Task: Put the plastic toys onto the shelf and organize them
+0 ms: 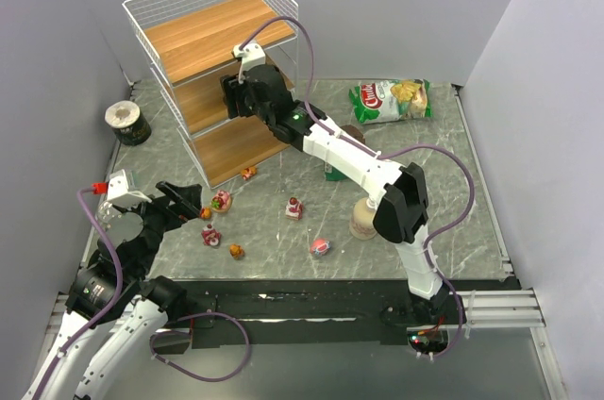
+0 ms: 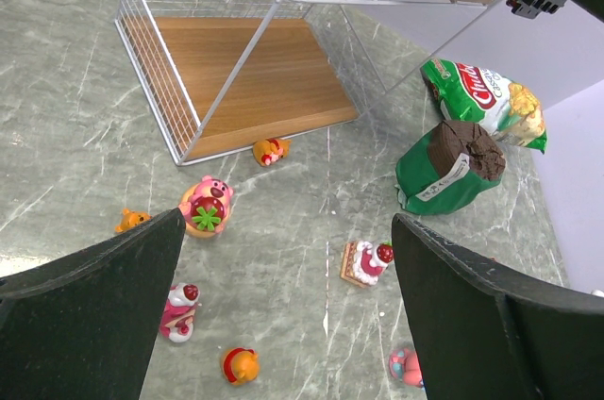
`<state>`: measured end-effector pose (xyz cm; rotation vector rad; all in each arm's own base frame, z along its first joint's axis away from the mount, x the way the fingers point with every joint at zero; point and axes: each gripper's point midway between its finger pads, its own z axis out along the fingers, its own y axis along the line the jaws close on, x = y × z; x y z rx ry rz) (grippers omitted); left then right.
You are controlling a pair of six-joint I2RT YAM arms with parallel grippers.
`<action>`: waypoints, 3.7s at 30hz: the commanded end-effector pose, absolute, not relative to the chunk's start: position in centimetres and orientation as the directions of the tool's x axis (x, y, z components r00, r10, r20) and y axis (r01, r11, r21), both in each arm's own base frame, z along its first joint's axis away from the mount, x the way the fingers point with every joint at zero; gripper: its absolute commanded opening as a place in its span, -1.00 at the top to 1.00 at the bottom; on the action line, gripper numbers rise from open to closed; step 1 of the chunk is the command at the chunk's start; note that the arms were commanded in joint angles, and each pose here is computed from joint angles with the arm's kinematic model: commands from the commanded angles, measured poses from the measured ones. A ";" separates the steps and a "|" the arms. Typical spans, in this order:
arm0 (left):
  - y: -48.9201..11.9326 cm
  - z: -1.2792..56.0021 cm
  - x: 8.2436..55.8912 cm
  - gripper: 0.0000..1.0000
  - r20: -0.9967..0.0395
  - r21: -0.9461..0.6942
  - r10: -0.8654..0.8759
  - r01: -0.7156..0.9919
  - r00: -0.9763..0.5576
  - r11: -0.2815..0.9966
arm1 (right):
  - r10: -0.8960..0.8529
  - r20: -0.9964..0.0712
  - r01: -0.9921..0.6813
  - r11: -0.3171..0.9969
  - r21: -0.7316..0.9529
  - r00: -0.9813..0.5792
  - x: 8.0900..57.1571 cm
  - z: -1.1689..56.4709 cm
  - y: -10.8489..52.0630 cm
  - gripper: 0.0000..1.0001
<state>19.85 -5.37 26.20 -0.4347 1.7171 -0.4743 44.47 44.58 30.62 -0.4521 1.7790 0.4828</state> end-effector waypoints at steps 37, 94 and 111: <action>-5.2 27.1 19.7 -0.93 -0.820 -0.554 -0.550 -0.020 -0.158 0.832 | 0.006 -0.975 -0.559 0.818 0.133 -0.222 41.8 36.9 42.1 1.00; -5.2 27.0 19.8 -0.93 -0.821 -0.552 -0.548 -0.025 -0.161 0.834 | -0.040 -0.951 -0.529 0.838 0.136 -0.307 44.0 32.3 43.9 1.00; -5.2 27.0 19.8 -0.93 -0.820 -0.553 -0.550 -0.025 -0.159 0.833 | -0.058 -0.944 -0.508 0.853 0.123 -0.325 45.1 30.5 43.9 0.62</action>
